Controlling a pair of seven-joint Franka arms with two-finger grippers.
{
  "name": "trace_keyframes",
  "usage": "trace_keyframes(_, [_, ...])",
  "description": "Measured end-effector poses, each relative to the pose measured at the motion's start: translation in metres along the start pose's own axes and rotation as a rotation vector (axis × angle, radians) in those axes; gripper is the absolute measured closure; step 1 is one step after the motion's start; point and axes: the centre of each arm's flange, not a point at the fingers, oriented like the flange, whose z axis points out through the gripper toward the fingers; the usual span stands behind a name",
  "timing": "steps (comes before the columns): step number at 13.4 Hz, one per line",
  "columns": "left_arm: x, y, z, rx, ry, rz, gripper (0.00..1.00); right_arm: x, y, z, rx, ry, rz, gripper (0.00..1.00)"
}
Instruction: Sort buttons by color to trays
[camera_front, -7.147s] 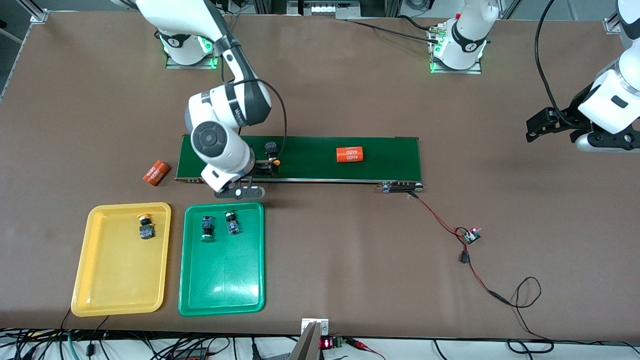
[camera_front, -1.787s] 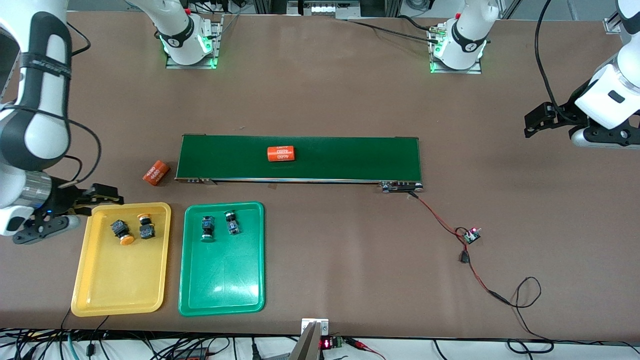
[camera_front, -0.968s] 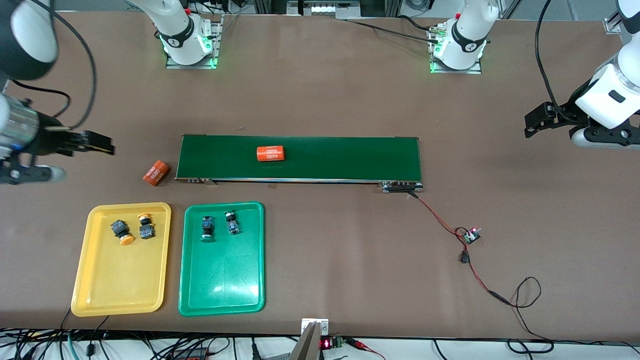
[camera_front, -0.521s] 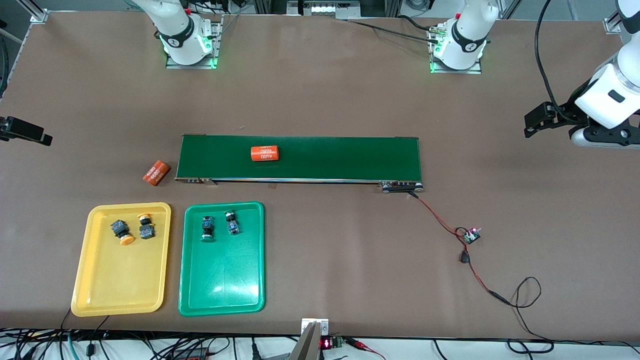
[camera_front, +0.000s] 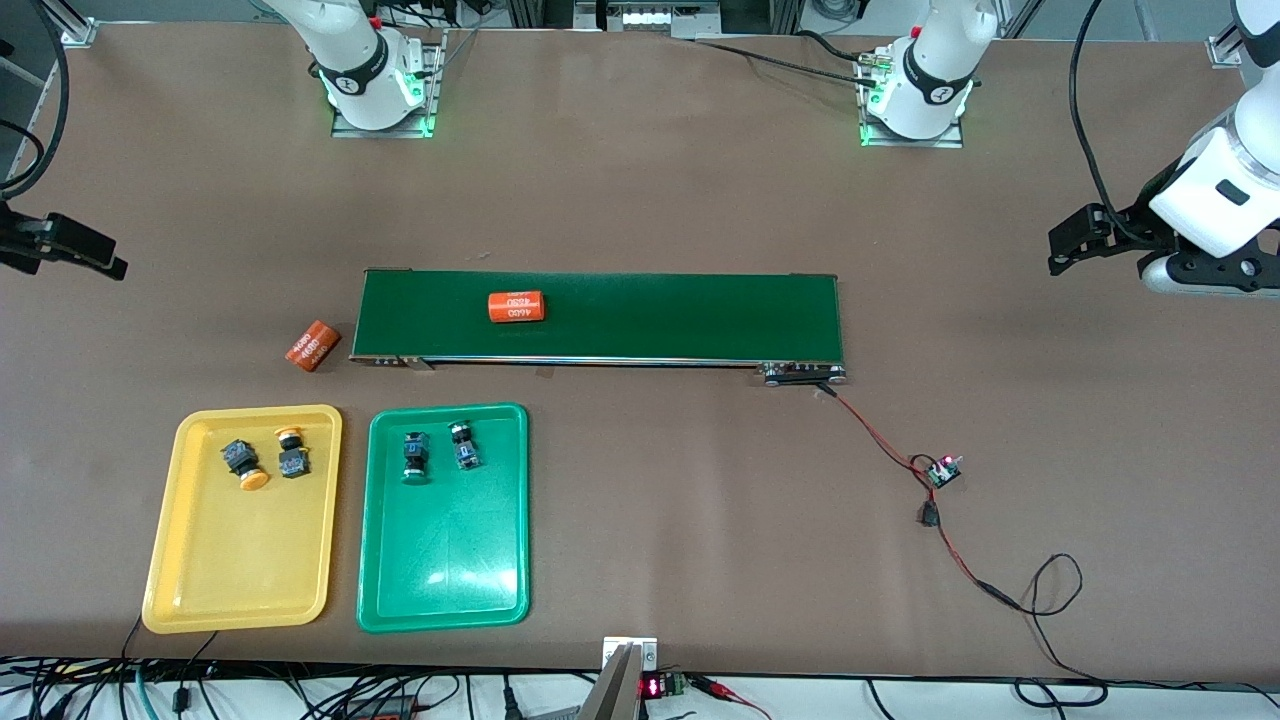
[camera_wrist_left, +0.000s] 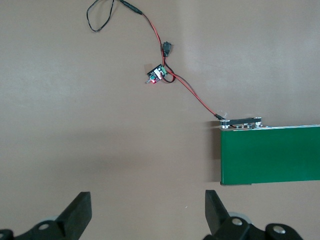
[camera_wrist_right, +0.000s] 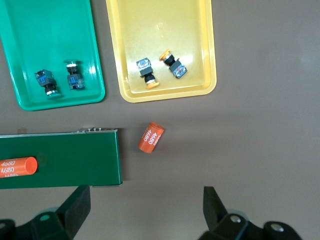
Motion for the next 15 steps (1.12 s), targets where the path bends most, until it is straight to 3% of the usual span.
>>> trace_keyframes(15, [0.000, 0.000, 0.000, 0.000, 0.000, 0.000, 0.00, -0.007, -0.016, -0.008, -0.013, 0.022, -0.045, 0.00])
